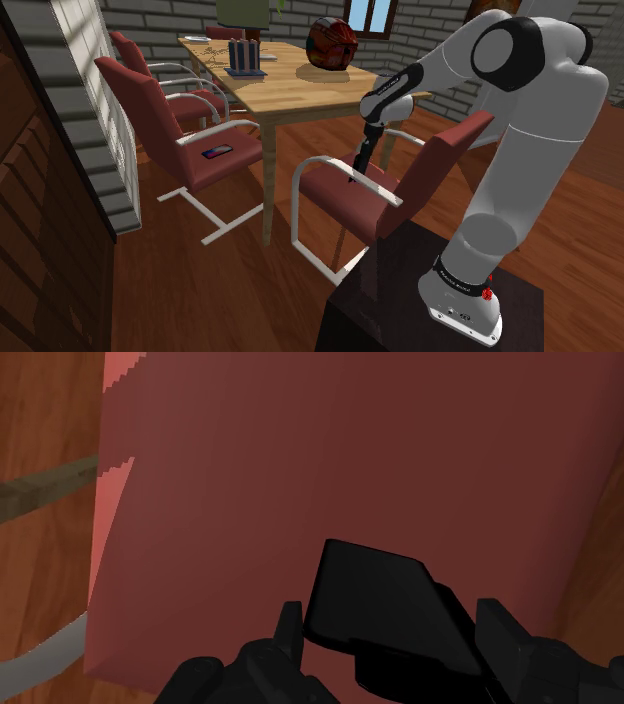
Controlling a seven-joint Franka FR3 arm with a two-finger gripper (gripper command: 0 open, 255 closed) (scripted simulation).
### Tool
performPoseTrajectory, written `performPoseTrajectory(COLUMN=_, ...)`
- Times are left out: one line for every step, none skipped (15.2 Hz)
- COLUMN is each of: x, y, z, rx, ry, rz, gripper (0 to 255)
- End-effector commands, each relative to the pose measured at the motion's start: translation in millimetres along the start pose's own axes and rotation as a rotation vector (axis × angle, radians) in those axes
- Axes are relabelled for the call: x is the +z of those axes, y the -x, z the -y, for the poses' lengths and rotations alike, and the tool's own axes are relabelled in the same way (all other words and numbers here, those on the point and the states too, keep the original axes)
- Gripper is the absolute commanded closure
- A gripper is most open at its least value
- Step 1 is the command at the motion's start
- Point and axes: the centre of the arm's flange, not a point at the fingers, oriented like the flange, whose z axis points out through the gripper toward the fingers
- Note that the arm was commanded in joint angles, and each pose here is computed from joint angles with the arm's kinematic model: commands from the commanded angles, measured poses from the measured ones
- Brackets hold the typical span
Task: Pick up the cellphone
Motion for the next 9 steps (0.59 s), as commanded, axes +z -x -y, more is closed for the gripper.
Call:
performPoseTrajectory(x=-12, y=0, z=-1, rx=0.000, ry=0.000, rz=0.000, gripper=255)
performPoseTrajectory(x=-17, y=0, z=-1, rx=0.000, ry=0.000, rz=0.000, gripper=255)
performPoseTrajectory(x=-22, y=0, z=-2, rx=0.000, ry=0.000, rz=0.000, gripper=255)
performPoseTrajectory(x=-28, y=0, z=-2, rx=0.000, ry=0.000, rz=0.000, gripper=255)
performPoseTrajectory(x=-33, y=-1, z=-2, rx=0.000, ry=0.000, rz=0.000, gripper=255)
performPoseTrajectory(x=-38, y=-1, z=-3, rx=0.000, ry=0.000, rz=0.000, gripper=255)
performPoseTrajectory(x=-43, y=-1, z=-3, rx=0.000, ry=0.000, rz=0.000, gripper=255)
performPoseTrajectory(x=-44, y=-1, z=-3, rx=0.000, ry=0.000, rz=0.000, gripper=255)
performPoseTrajectory(x=-44, y=-1, z=-3, rx=0.000, ry=0.000, rz=0.000, gripper=255)
